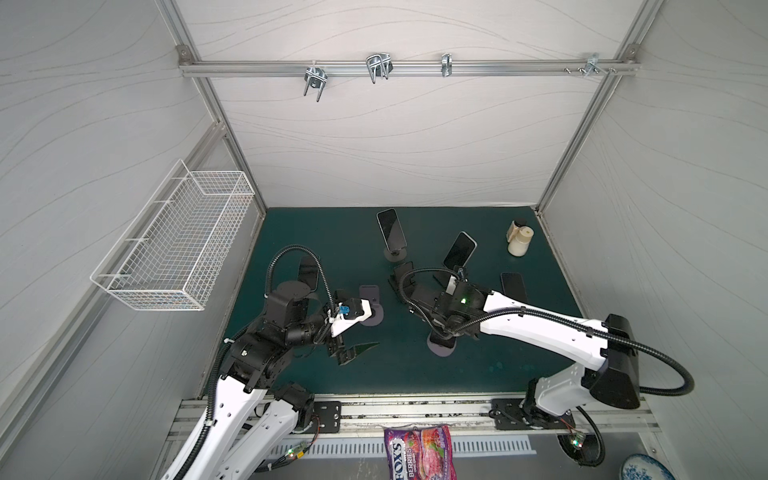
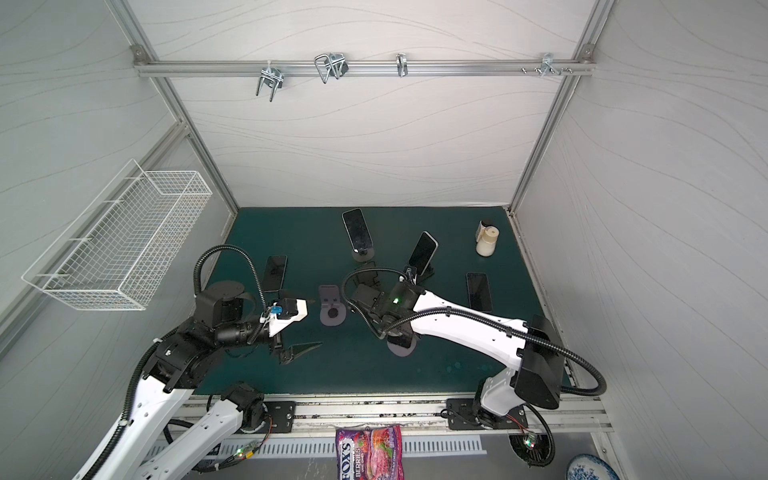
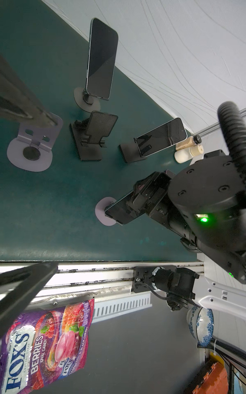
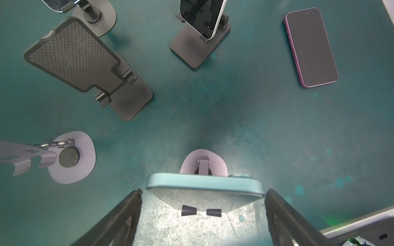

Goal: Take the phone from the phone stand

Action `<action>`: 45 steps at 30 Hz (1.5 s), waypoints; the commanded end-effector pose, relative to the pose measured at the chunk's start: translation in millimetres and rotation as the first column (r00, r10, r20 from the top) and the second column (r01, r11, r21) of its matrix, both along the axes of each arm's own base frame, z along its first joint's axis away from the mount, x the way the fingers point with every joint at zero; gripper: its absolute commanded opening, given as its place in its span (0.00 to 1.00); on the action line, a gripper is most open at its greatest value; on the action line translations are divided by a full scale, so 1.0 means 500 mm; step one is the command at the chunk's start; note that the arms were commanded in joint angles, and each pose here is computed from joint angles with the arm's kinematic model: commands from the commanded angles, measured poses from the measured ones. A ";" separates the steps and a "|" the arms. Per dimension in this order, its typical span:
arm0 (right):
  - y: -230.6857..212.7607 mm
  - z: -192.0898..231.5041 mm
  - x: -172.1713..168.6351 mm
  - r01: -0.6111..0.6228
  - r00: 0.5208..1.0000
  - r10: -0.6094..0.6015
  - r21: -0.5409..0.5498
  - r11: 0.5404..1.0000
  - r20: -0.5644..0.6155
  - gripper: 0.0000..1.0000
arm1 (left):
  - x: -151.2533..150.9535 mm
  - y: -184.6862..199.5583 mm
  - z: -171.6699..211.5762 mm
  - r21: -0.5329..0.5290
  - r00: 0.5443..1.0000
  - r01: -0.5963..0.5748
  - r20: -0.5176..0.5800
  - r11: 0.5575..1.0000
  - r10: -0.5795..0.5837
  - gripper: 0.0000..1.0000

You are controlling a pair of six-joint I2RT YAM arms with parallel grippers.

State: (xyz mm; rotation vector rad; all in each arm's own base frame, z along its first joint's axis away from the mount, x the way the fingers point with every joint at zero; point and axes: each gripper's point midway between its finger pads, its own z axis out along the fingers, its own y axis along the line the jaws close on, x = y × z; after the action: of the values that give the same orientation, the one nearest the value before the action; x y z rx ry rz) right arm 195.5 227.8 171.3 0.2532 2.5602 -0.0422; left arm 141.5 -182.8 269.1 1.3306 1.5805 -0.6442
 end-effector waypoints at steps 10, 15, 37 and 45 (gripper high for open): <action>-0.004 -0.020 -0.002 0.028 0.999 -0.028 -0.021 0.999 -0.029 0.91 | -0.026 0.009 0.032 -0.010 0.997 0.021 0.080 1.000 -0.020 0.99; -0.014 -0.028 -0.006 0.057 0.998 -0.058 -0.027 0.998 -0.031 0.88 | -0.032 0.012 0.026 -0.004 0.997 0.020 0.072 1.000 -0.019 0.99; -0.014 -0.054 -0.003 0.097 0.994 -0.097 -0.003 0.995 -0.047 0.82 | -0.045 0.018 0.015 0.007 0.997 0.023 0.068 1.000 -0.023 0.99; -0.009 -0.062 -0.002 0.097 0.994 -0.096 0.012 0.995 -0.050 0.80 | -0.042 0.017 0.020 0.002 0.997 0.021 0.071 1.000 -0.021 0.99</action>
State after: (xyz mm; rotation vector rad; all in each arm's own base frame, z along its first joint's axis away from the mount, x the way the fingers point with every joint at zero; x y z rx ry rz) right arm 194.7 226.6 143.5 0.3402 2.5997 -0.0560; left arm 120.2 -173.1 268.2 1.3448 1.5705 -0.6285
